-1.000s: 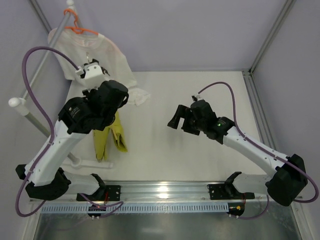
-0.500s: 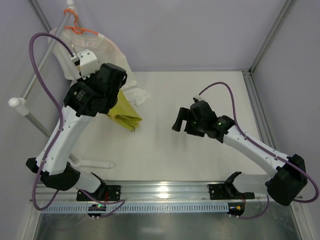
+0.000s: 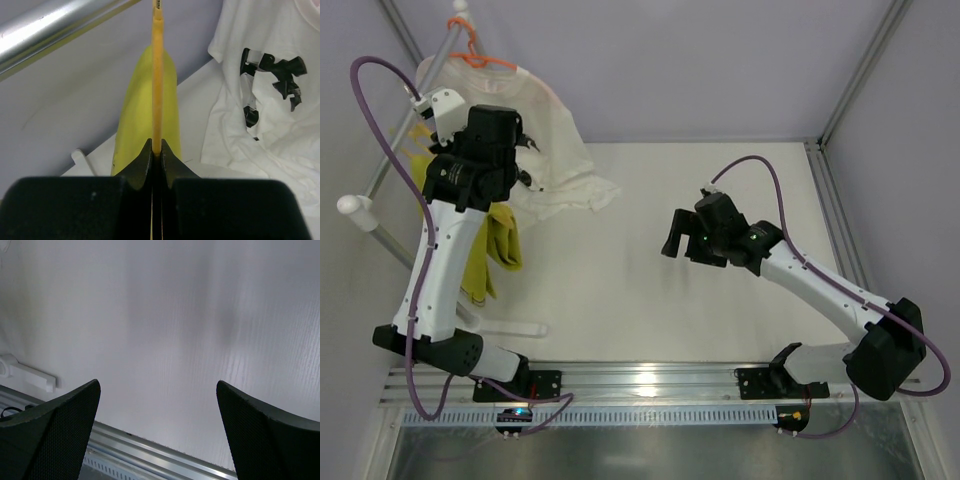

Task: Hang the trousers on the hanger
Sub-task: Hang the hanger with trousers onto the clothesline

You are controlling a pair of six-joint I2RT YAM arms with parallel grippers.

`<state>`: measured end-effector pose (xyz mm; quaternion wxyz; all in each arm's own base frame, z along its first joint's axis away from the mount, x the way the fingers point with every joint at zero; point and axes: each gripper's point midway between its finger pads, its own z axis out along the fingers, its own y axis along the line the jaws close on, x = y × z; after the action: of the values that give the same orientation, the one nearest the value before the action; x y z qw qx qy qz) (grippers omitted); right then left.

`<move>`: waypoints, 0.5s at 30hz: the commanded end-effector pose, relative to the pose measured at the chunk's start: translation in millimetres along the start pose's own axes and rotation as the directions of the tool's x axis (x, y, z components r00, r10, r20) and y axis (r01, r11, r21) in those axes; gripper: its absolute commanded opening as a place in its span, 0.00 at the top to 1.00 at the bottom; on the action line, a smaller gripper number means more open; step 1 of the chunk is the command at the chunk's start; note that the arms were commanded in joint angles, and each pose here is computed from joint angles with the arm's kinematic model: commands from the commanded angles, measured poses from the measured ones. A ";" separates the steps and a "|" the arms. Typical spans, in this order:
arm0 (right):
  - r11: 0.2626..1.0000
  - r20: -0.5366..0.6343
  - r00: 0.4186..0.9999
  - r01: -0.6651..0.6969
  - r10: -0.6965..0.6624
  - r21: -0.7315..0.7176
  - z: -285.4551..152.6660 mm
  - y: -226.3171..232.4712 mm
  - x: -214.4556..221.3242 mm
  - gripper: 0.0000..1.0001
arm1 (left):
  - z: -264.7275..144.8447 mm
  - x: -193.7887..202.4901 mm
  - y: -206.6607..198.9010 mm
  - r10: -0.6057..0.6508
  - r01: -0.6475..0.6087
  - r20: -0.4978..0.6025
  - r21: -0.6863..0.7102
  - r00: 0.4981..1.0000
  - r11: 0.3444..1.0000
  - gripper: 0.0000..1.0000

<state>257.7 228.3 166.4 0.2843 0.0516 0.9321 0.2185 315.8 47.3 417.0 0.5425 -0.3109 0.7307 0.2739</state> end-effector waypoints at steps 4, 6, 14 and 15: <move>0.999 0.031 1.000 0.003 -0.001 -0.053 -5.9 18.1 -15.1 0.00 | 21.3 -12.0 1.3 -0.106 0.107 0.026 -0.016 0.994 0.994 1.00; 0.999 0.035 0.999 0.003 -0.001 -0.051 -6.5 17.6 -16.2 0.00 | 27.1 -4.8 -5.5 -0.101 0.101 0.011 -0.007 0.995 0.995 1.00; 0.998 0.042 0.999 0.010 -0.008 -0.060 -6.8 19.2 -17.1 0.00 | 31.5 7.8 -30.4 -0.060 0.063 -0.039 0.086 0.997 0.994 1.00; 0.998 0.041 0.999 0.010 -0.008 -0.061 -6.3 19.1 -16.5 0.01 | 30.0 7.8 -31.4 -0.059 0.063 -0.043 0.101 0.997 0.993 0.94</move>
<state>258.5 230.9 167.4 0.2830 0.0503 0.9316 0.2226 349.5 49.1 369.2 0.5021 -0.3002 0.7733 0.2446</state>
